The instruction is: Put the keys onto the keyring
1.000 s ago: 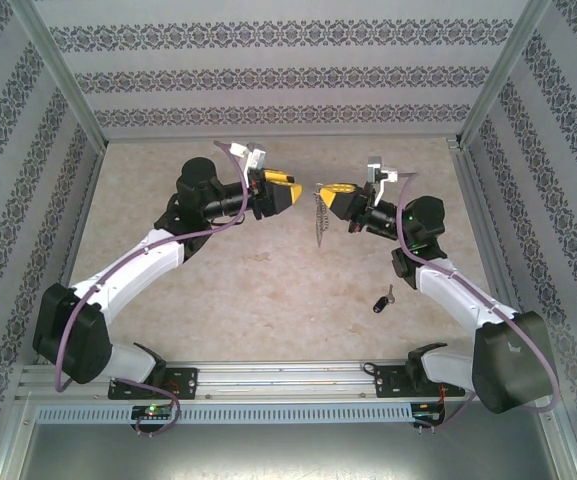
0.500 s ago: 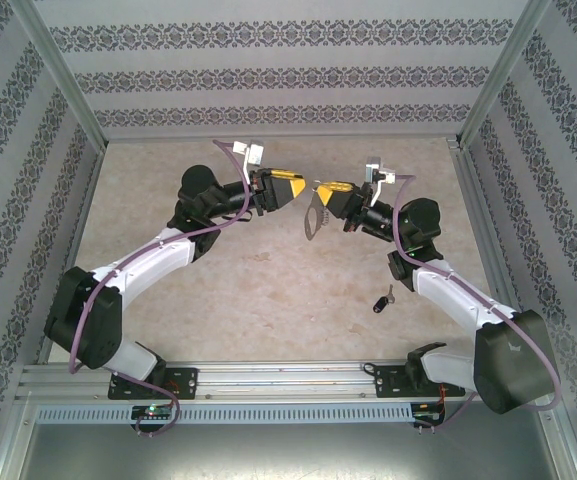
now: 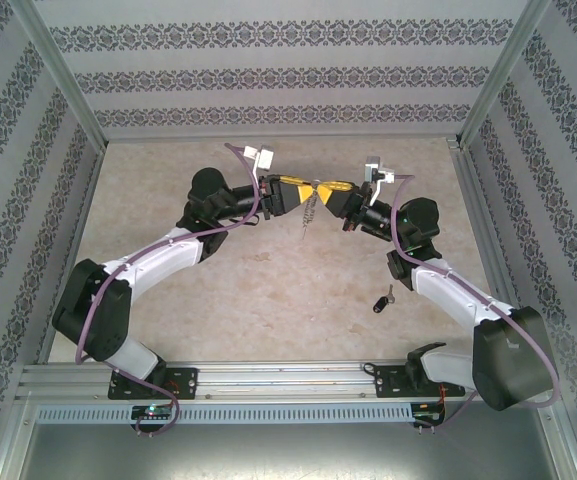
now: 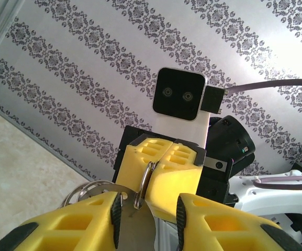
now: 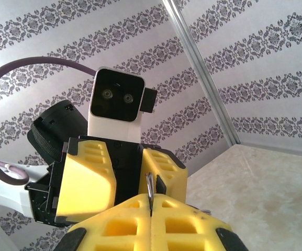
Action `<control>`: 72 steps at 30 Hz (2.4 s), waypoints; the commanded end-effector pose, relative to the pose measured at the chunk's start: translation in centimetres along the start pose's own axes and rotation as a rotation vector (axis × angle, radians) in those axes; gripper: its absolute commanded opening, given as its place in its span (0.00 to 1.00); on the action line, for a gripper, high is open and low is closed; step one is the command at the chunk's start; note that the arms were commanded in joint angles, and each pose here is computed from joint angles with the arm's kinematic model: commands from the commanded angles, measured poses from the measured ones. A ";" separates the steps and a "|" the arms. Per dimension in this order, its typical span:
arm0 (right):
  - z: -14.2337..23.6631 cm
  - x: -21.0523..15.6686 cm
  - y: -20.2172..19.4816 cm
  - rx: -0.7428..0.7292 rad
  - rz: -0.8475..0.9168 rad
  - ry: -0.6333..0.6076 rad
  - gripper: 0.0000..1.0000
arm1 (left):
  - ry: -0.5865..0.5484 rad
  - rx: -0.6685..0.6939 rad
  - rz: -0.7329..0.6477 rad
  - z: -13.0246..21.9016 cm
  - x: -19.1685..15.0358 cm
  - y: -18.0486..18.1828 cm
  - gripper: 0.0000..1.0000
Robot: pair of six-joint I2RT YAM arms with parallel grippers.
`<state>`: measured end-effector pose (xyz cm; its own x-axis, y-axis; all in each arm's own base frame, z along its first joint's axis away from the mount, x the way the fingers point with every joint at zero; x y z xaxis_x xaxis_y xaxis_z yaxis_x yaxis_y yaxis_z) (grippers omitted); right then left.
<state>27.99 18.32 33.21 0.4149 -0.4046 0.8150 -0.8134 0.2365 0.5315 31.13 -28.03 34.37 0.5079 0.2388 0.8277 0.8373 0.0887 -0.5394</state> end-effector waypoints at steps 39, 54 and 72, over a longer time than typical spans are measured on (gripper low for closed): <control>5.1 1.7 -0.9 -0.141 0.021 -0.126 0.59 | 0.115 0.005 -0.569 0.1 -0.7 -2.9 0.00; 6.2 0.0 -2.1 -0.186 -0.025 -0.114 0.60 | 0.076 0.151 -0.810 1.5 -0.7 -2.2 0.00; 13.0 -6.5 -9.7 -0.912 -0.292 -0.022 0.58 | 0.079 0.377 -0.802 4.0 -1.1 -1.0 0.00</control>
<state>28.80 9.15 24.01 0.4924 -0.5817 0.6474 -0.2726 0.6034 0.7494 29.39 -24.88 32.84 -0.1644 -0.0921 0.9821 0.8519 0.4886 0.1885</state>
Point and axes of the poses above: each hand's point on the last joint's axis, 136 mm out from that joint toward the fingers, its own z axis back along the fingers, its own y axis along the line the jaws close on, x = y × z, the point moved 5 cm from there along z, back along the fingers, and after that the axes turned 5 degrees about -z, right-handed, at the moved point
